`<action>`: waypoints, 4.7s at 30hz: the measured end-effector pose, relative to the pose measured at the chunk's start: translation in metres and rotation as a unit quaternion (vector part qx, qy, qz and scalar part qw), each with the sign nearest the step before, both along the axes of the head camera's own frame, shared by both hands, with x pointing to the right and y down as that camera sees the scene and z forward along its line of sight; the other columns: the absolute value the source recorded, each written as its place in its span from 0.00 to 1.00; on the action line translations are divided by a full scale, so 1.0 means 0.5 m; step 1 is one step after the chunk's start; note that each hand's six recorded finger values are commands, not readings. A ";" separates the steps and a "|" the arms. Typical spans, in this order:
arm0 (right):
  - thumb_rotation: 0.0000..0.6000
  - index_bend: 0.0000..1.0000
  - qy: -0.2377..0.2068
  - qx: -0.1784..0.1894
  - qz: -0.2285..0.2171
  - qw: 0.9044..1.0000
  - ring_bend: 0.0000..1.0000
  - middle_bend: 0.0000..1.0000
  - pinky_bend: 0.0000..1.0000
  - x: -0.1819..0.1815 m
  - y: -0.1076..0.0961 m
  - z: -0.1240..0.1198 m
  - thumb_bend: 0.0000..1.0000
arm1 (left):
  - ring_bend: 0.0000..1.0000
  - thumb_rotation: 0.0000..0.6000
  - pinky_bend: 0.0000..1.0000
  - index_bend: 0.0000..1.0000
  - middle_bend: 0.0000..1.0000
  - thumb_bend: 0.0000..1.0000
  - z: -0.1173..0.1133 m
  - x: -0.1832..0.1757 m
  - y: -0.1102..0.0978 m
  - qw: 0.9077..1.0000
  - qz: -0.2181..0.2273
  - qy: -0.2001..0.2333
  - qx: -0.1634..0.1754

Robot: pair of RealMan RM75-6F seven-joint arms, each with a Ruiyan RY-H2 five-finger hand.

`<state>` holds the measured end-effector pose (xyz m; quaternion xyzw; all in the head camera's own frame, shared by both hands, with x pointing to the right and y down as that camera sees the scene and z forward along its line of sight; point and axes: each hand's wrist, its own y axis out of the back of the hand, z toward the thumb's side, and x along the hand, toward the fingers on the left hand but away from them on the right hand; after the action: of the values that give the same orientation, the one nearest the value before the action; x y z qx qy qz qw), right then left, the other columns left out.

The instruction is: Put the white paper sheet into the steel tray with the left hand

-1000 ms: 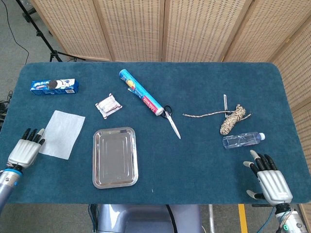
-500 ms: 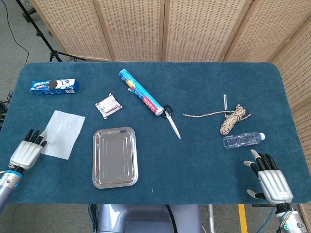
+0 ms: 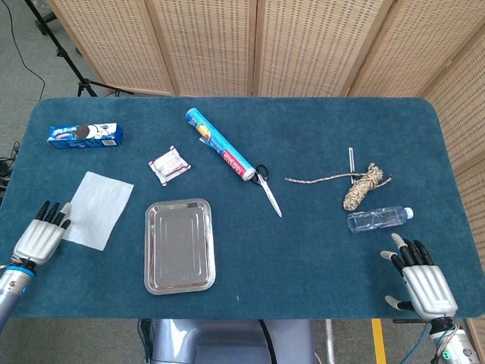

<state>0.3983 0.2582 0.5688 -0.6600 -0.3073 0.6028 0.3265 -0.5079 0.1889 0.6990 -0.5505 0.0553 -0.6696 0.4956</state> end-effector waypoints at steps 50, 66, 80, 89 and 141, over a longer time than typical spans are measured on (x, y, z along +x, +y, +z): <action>1.00 0.23 -0.003 0.001 -0.003 1.000 0.00 0.00 0.00 -0.004 0.002 -0.002 0.00 | 0.00 1.00 0.00 0.43 0.00 0.48 0.021 0.013 -0.001 0.998 0.032 -0.003 0.063; 1.00 0.23 -0.006 0.003 0.000 1.000 0.00 0.00 0.00 -0.001 0.001 -0.006 0.00 | 0.00 1.00 0.00 0.64 0.06 0.53 -0.014 0.047 -0.036 0.993 0.040 0.021 0.107; 1.00 0.23 -0.005 0.003 0.000 1.000 0.00 0.00 0.00 0.000 0.000 -0.006 0.00 | 0.00 1.00 0.00 0.67 0.08 0.55 -0.029 0.060 -0.057 0.990 0.042 0.026 0.131; 1.00 0.23 -0.006 0.003 0.000 1.000 0.00 0.00 0.00 -0.001 0.000 -0.006 0.00 | 0.00 1.00 0.00 0.71 0.11 0.56 -0.074 0.099 -0.111 0.980 0.040 0.059 0.183; 1.00 0.23 -0.013 0.003 0.010 1.000 0.00 0.00 0.00 0.009 -0.007 -0.011 0.00 | 0.00 1.00 0.00 0.73 0.12 0.59 -0.264 0.447 -0.276 0.926 0.022 0.201 0.319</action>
<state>0.4030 0.2549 0.5634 -0.6636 -0.3199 0.5967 0.3182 -0.2844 0.0508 0.5669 -0.4872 0.3528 -0.4809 0.6379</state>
